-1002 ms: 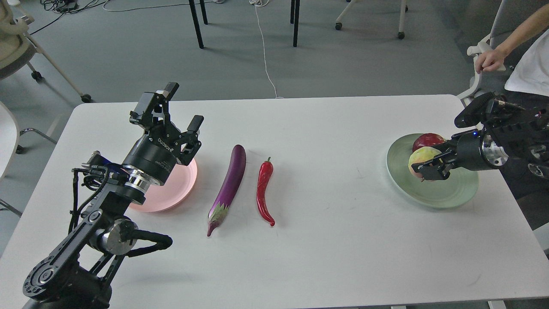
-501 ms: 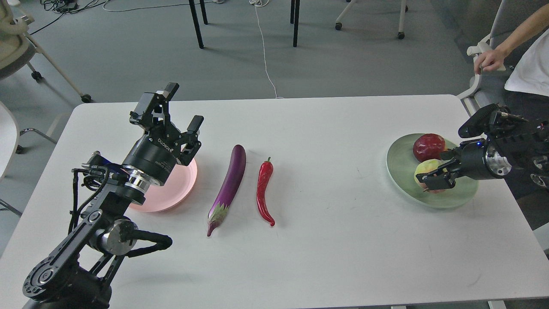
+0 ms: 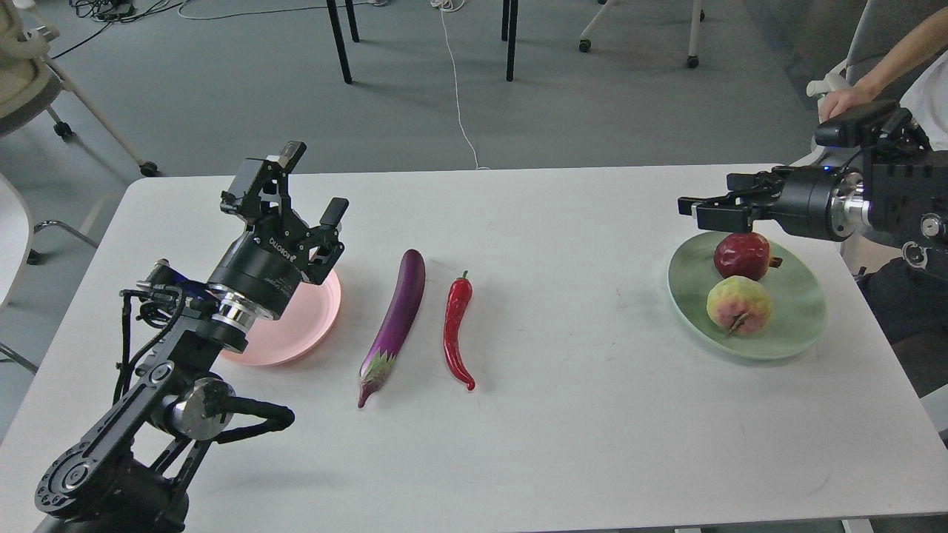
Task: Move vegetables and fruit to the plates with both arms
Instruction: 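Raise the right gripper above the green plate, then reach the left gripper to the purple eggplant and grasp it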
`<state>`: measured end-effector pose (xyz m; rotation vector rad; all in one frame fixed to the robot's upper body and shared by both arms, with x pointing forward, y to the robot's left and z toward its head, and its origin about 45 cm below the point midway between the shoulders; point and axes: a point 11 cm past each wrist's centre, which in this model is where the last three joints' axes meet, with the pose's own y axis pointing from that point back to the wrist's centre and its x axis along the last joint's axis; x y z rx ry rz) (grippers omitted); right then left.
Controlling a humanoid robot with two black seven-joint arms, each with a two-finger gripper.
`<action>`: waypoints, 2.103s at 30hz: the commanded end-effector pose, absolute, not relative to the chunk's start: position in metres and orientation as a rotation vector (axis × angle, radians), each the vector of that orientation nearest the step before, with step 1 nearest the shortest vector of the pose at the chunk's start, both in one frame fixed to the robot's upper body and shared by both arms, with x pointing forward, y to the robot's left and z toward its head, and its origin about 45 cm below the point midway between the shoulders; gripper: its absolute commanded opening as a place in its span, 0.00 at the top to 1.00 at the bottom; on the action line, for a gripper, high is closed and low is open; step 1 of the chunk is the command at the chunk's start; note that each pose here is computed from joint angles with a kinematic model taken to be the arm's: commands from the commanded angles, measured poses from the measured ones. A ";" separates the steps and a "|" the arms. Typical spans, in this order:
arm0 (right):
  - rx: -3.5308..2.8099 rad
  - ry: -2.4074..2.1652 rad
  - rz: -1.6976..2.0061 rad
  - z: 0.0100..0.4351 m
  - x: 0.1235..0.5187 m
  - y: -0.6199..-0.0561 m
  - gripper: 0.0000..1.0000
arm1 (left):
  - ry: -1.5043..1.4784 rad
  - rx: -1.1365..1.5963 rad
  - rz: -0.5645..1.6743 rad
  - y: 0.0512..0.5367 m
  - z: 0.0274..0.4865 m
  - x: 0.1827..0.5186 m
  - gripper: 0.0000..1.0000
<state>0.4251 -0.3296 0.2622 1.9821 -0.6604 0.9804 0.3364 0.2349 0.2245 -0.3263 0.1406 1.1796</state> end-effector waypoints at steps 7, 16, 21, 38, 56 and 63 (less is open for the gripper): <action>2.594 -1.530 0.010 0.237 0.421 -0.309 0.02 | -0.063 -0.212 1.127 0.225 0.223 0.330 0.02; 2.734 -1.520 -0.388 0.210 0.396 -0.330 0.02 | -0.710 0.316 0.652 0.187 0.238 0.335 0.02; 2.731 -1.520 -0.390 0.208 0.396 -0.330 0.01 | -0.998 0.685 0.303 0.181 0.250 0.366 0.02; 2.694 -1.543 -0.372 0.211 0.391 -0.348 0.01 | -0.943 1.128 0.039 0.173 0.170 0.383 0.02; 2.701 -1.529 -0.389 0.208 0.388 -0.345 0.01 | -0.903 1.213 0.052 0.178 0.149 0.386 0.02; 2.686 -1.528 -0.404 0.202 0.384 -0.347 0.01 | -0.870 1.207 0.035 0.178 0.140 0.376 0.05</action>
